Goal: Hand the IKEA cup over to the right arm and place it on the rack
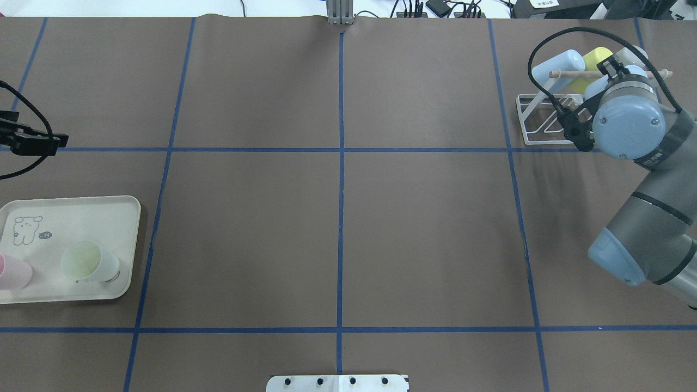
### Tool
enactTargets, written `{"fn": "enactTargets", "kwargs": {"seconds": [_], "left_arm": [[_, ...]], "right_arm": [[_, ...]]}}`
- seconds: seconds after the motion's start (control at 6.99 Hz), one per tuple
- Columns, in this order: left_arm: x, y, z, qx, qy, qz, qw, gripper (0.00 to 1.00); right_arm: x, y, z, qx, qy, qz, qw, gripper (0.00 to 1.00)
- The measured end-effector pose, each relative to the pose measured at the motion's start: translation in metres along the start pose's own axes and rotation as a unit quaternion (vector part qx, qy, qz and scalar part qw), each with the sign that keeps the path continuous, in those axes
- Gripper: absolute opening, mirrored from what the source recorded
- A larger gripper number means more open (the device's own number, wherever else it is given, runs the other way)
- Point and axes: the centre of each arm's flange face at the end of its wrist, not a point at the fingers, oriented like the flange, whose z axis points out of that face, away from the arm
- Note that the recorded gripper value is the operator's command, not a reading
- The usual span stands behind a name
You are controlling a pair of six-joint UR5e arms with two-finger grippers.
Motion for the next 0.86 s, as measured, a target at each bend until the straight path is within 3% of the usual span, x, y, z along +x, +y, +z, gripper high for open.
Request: {"fn": "enactTargets", "kwargs": {"seconds": [0.43, 0.86], "left_arm": [[0.0005, -0.0004, -0.0007, 0.002, 0.001, 0.001, 1.0000, 1.00], [0.0008, -0.0007, -0.0011, 0.003, 0.002, 0.001, 1.0000, 1.00]], "right_arm": [[-0.0043, -0.0065, 0.0064, -0.020, 0.002, -0.010, 0.9998, 0.47], [-0.0060, -0.0095, 0.0088, -0.024, 0.002, -0.011, 0.9997, 0.97]]}}
